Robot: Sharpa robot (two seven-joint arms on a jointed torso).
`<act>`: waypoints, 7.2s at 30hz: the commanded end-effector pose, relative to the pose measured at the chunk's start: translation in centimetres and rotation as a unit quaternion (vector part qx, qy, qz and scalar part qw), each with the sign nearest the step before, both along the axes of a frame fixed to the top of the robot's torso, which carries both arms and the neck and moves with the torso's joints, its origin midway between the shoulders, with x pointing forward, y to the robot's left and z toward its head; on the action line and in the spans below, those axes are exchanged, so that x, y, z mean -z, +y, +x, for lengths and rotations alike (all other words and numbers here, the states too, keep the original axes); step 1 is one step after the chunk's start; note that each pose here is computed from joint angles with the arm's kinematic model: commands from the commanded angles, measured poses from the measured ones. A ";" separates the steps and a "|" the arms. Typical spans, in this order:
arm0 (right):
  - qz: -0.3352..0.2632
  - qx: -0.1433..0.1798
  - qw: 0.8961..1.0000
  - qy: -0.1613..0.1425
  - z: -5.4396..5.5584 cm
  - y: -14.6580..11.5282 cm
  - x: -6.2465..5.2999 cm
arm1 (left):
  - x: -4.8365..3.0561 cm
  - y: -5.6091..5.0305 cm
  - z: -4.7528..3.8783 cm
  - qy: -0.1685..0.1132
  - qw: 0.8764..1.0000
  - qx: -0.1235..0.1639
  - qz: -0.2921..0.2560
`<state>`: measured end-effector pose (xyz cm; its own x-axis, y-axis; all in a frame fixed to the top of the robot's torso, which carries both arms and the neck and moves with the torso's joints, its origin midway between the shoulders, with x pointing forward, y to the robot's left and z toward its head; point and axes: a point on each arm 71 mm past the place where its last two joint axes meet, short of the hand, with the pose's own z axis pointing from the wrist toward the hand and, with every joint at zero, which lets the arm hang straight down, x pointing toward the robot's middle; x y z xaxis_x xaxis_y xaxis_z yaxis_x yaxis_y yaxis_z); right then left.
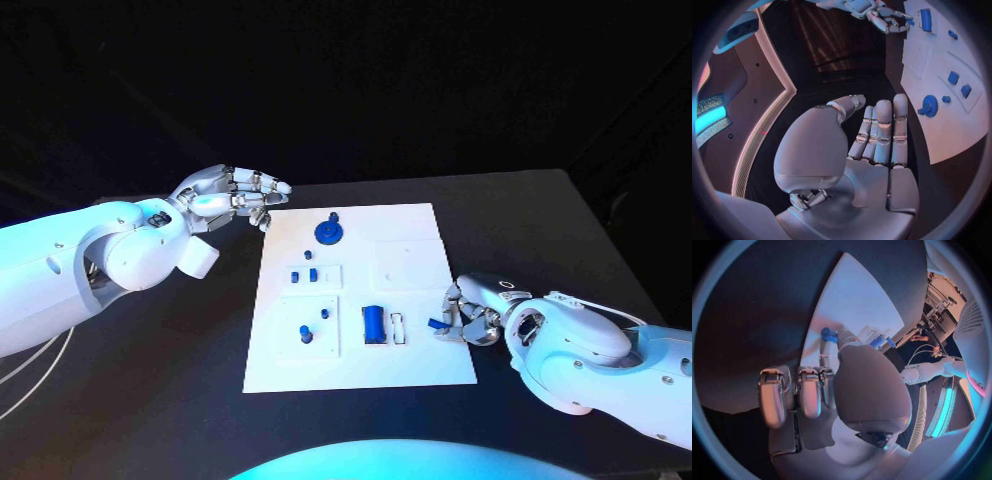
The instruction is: Assemble the parts on the task board
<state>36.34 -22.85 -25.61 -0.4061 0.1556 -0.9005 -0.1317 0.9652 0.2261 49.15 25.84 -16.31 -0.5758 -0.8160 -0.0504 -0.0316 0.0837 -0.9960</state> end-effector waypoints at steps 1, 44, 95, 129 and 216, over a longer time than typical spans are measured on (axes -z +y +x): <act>-0.059 0.005 0.998 0.032 -0.7 -0.7 1.8 | -0.10 -0.2 -0.10 0.000 1.000 0.007 -0.007; 0.172 0.084 0.974 0.119 -0.3 4.0 0.4 | -0.06 -0.3 -0.17 0.002 1.000 0.011 -0.005; 0.157 0.064 0.977 0.129 -0.5 4.4 0.5 | 0.00 -0.1 -0.19 0.006 1.000 0.011 -0.002; 0.147 0.037 0.980 0.130 -0.9 4.0 0.4 | 0.06 0.2 -0.12 0.007 1.000 0.009 0.002; 0.182 -0.034 0.983 0.019 0.2 7.2 -1.2 | 0.09 0.0 -0.11 0.008 1.000 0.012 0.002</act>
